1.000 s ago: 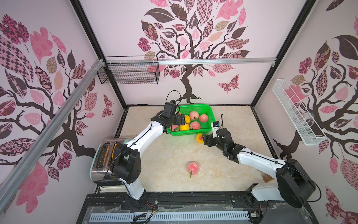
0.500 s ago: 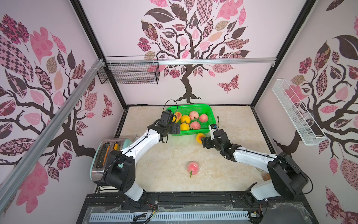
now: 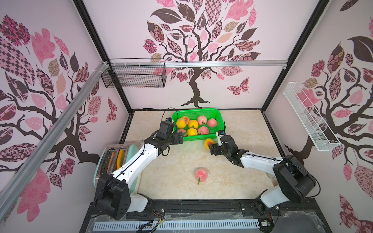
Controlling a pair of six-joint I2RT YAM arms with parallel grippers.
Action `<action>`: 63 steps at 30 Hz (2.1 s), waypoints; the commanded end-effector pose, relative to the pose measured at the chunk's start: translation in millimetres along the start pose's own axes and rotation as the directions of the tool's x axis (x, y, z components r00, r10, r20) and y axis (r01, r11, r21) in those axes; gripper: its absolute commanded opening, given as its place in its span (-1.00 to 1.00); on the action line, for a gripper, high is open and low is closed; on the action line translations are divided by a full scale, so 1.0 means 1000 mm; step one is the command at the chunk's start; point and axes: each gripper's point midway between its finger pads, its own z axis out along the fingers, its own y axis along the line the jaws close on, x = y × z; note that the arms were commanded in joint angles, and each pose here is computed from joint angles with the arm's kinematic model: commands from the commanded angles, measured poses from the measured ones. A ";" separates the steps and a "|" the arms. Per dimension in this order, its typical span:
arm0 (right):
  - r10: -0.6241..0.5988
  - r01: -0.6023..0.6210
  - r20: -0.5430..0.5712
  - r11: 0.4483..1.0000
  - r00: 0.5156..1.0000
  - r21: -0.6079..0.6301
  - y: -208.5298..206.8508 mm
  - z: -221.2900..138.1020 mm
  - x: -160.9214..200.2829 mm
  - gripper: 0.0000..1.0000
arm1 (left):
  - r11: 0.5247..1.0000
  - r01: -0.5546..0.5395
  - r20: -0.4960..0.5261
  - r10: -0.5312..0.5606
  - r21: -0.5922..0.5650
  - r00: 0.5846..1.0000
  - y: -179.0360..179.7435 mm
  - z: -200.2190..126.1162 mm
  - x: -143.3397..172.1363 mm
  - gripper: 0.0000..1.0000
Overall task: Put the peaches into the basket
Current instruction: Place the peach in the basket, then pick up the peach from the center of the board.
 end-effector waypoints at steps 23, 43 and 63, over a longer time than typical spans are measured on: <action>-0.003 0.001 -0.046 0.999 0.999 -0.041 0.019 0.022 -0.014 0.62 | 0.994 0.114 -0.081 -0.113 0.005 0.990 0.018 0.006 0.065 0.84; -0.017 0.015 -0.079 0.999 0.997 -0.028 0.019 0.034 -0.008 0.62 | 0.991 0.134 -0.072 -0.135 -0.016 0.988 0.025 0.004 0.073 0.84; -0.017 0.017 -0.109 1.000 0.994 0.002 0.015 0.053 -0.003 0.64 | 0.990 0.138 -0.076 -0.140 -0.031 0.987 0.032 0.002 0.079 0.84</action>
